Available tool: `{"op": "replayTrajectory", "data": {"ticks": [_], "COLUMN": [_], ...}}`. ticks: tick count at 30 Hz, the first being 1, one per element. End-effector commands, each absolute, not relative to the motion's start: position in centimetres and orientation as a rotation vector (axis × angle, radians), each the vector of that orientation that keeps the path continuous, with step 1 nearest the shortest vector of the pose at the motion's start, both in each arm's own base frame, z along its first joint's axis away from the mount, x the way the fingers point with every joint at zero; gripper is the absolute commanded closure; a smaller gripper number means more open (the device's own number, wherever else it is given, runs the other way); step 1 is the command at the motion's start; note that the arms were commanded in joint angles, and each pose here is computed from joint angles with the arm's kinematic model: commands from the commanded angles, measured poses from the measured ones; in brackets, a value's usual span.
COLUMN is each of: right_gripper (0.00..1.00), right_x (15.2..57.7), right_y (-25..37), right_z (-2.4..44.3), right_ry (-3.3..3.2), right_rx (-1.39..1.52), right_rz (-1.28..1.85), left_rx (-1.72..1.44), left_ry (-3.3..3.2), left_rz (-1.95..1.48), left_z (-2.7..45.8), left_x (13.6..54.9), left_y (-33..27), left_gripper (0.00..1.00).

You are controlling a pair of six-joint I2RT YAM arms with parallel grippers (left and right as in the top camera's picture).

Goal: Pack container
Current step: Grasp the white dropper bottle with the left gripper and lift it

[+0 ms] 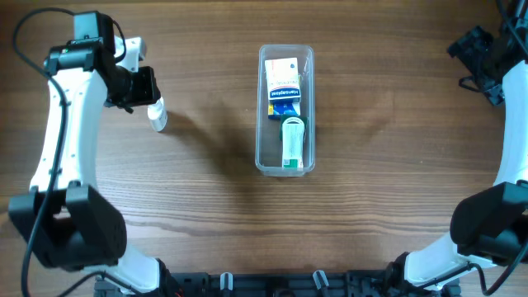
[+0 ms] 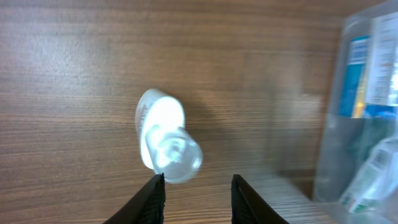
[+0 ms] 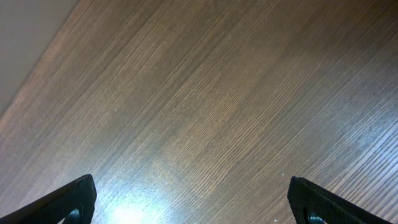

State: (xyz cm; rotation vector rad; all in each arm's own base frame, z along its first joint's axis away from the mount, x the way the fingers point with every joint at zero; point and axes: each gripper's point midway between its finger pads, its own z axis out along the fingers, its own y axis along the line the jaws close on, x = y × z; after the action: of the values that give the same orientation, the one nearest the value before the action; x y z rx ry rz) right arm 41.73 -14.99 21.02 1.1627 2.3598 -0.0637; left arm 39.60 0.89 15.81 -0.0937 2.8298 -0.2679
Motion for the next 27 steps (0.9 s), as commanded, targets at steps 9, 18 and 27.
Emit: {"op": "replayTrajectory", "data": {"ticks": [9, 18, 27], "right_gripper": [0.0, 0.0, 0.0], "right_x": [41.8, 41.8, 41.8], "right_y": [-14.8, -14.8, -14.8], "right_z": [20.6, 20.6, 20.6], "right_ry": [2.361, 2.361, 2.361], "right_rx": [1.18, 1.18, 1.18], "right_rz": [-0.052, -0.052, -0.052], "left_rx": [-0.147, -0.16, -0.138], "left_ry": [2.755, 2.817, 2.878], "left_rz": [-0.015, 0.019, -0.047], "left_z": [19.0, 16.8, 13.9], "left_x": [39.3, 39.6, 40.4], "left_y": [3.7, 4.3, 3.6], "left_gripper": [0.47, 0.43, 0.4]}}
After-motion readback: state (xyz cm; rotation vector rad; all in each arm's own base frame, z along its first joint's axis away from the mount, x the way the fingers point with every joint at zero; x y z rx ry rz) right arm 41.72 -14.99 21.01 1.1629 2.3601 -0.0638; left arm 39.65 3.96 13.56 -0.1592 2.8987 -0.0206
